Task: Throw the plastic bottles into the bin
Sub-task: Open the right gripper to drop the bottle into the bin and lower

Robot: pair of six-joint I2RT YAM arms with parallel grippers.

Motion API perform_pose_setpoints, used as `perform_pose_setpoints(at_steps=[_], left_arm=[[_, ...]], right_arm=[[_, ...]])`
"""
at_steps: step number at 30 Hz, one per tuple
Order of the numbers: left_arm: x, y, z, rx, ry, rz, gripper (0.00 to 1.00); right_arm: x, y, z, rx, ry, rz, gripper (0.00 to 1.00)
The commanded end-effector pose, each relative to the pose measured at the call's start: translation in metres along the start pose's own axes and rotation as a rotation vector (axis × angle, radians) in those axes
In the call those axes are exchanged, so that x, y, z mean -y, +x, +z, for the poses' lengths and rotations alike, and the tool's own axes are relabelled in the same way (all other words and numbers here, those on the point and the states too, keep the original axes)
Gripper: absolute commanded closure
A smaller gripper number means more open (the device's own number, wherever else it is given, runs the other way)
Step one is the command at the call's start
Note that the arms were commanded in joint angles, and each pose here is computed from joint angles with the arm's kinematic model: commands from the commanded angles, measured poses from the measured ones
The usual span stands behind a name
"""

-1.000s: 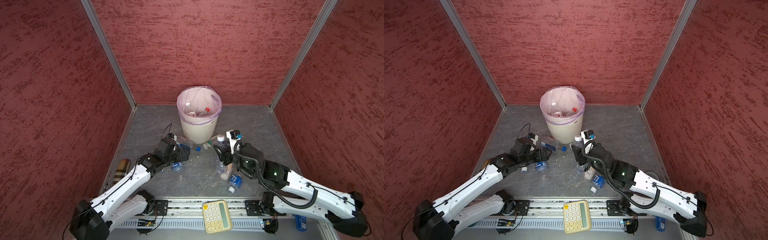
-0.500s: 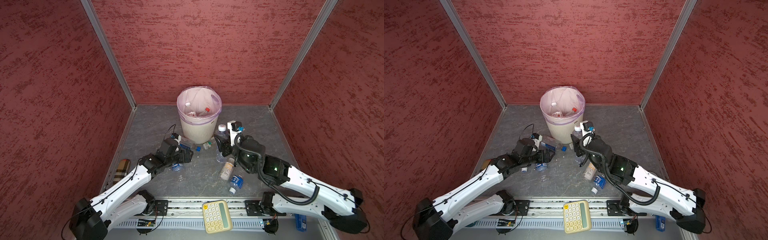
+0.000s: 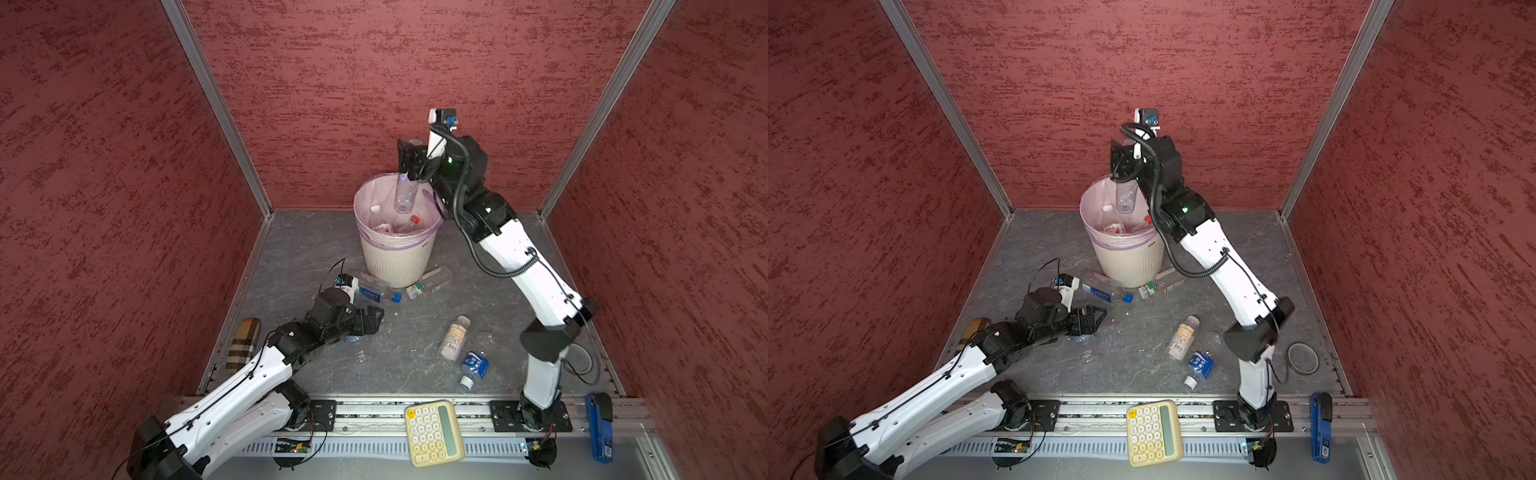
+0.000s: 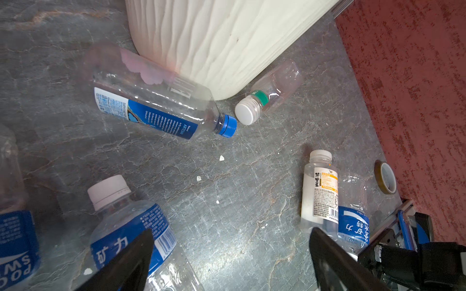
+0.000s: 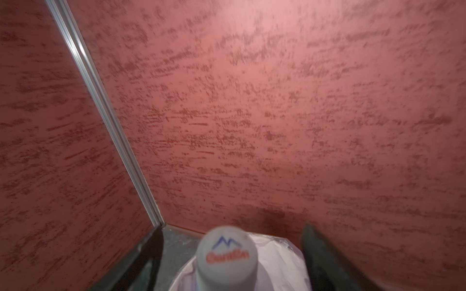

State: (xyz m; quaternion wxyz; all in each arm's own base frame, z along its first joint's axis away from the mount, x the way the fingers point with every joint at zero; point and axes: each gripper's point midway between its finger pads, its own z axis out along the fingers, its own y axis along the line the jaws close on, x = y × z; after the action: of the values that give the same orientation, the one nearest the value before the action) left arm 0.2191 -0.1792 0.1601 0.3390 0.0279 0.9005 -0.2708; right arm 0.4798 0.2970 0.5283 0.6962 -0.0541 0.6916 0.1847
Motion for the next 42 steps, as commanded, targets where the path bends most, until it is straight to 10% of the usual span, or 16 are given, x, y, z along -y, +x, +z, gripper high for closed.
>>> perform_pose_setpoints(at_steps=[1, 14, 28, 42], left_arm=[[-0.006, 0.003, -0.006, 0.012, -0.023, -0.014, 0.04], [-0.033, -0.006, -0.006, 0.009, -0.214, -0.048, 0.07], [-0.050, -0.044, 0.007, 0.009, -0.252, -0.191, 0.06], [-0.120, -0.040, -0.011, -0.038, -0.590, -0.231, 0.06]], right_arm=[[0.017, 0.045, 0.013, -0.185, 0.019, -0.019, 0.05], [0.030, 0.034, -0.050, -0.146, -0.013, 0.034, 0.05], [0.068, 0.096, -0.120, -0.242, 0.054, 0.057, 0.05], [0.090, 0.183, -0.168, -0.409, 0.074, 0.097, 0.06]])
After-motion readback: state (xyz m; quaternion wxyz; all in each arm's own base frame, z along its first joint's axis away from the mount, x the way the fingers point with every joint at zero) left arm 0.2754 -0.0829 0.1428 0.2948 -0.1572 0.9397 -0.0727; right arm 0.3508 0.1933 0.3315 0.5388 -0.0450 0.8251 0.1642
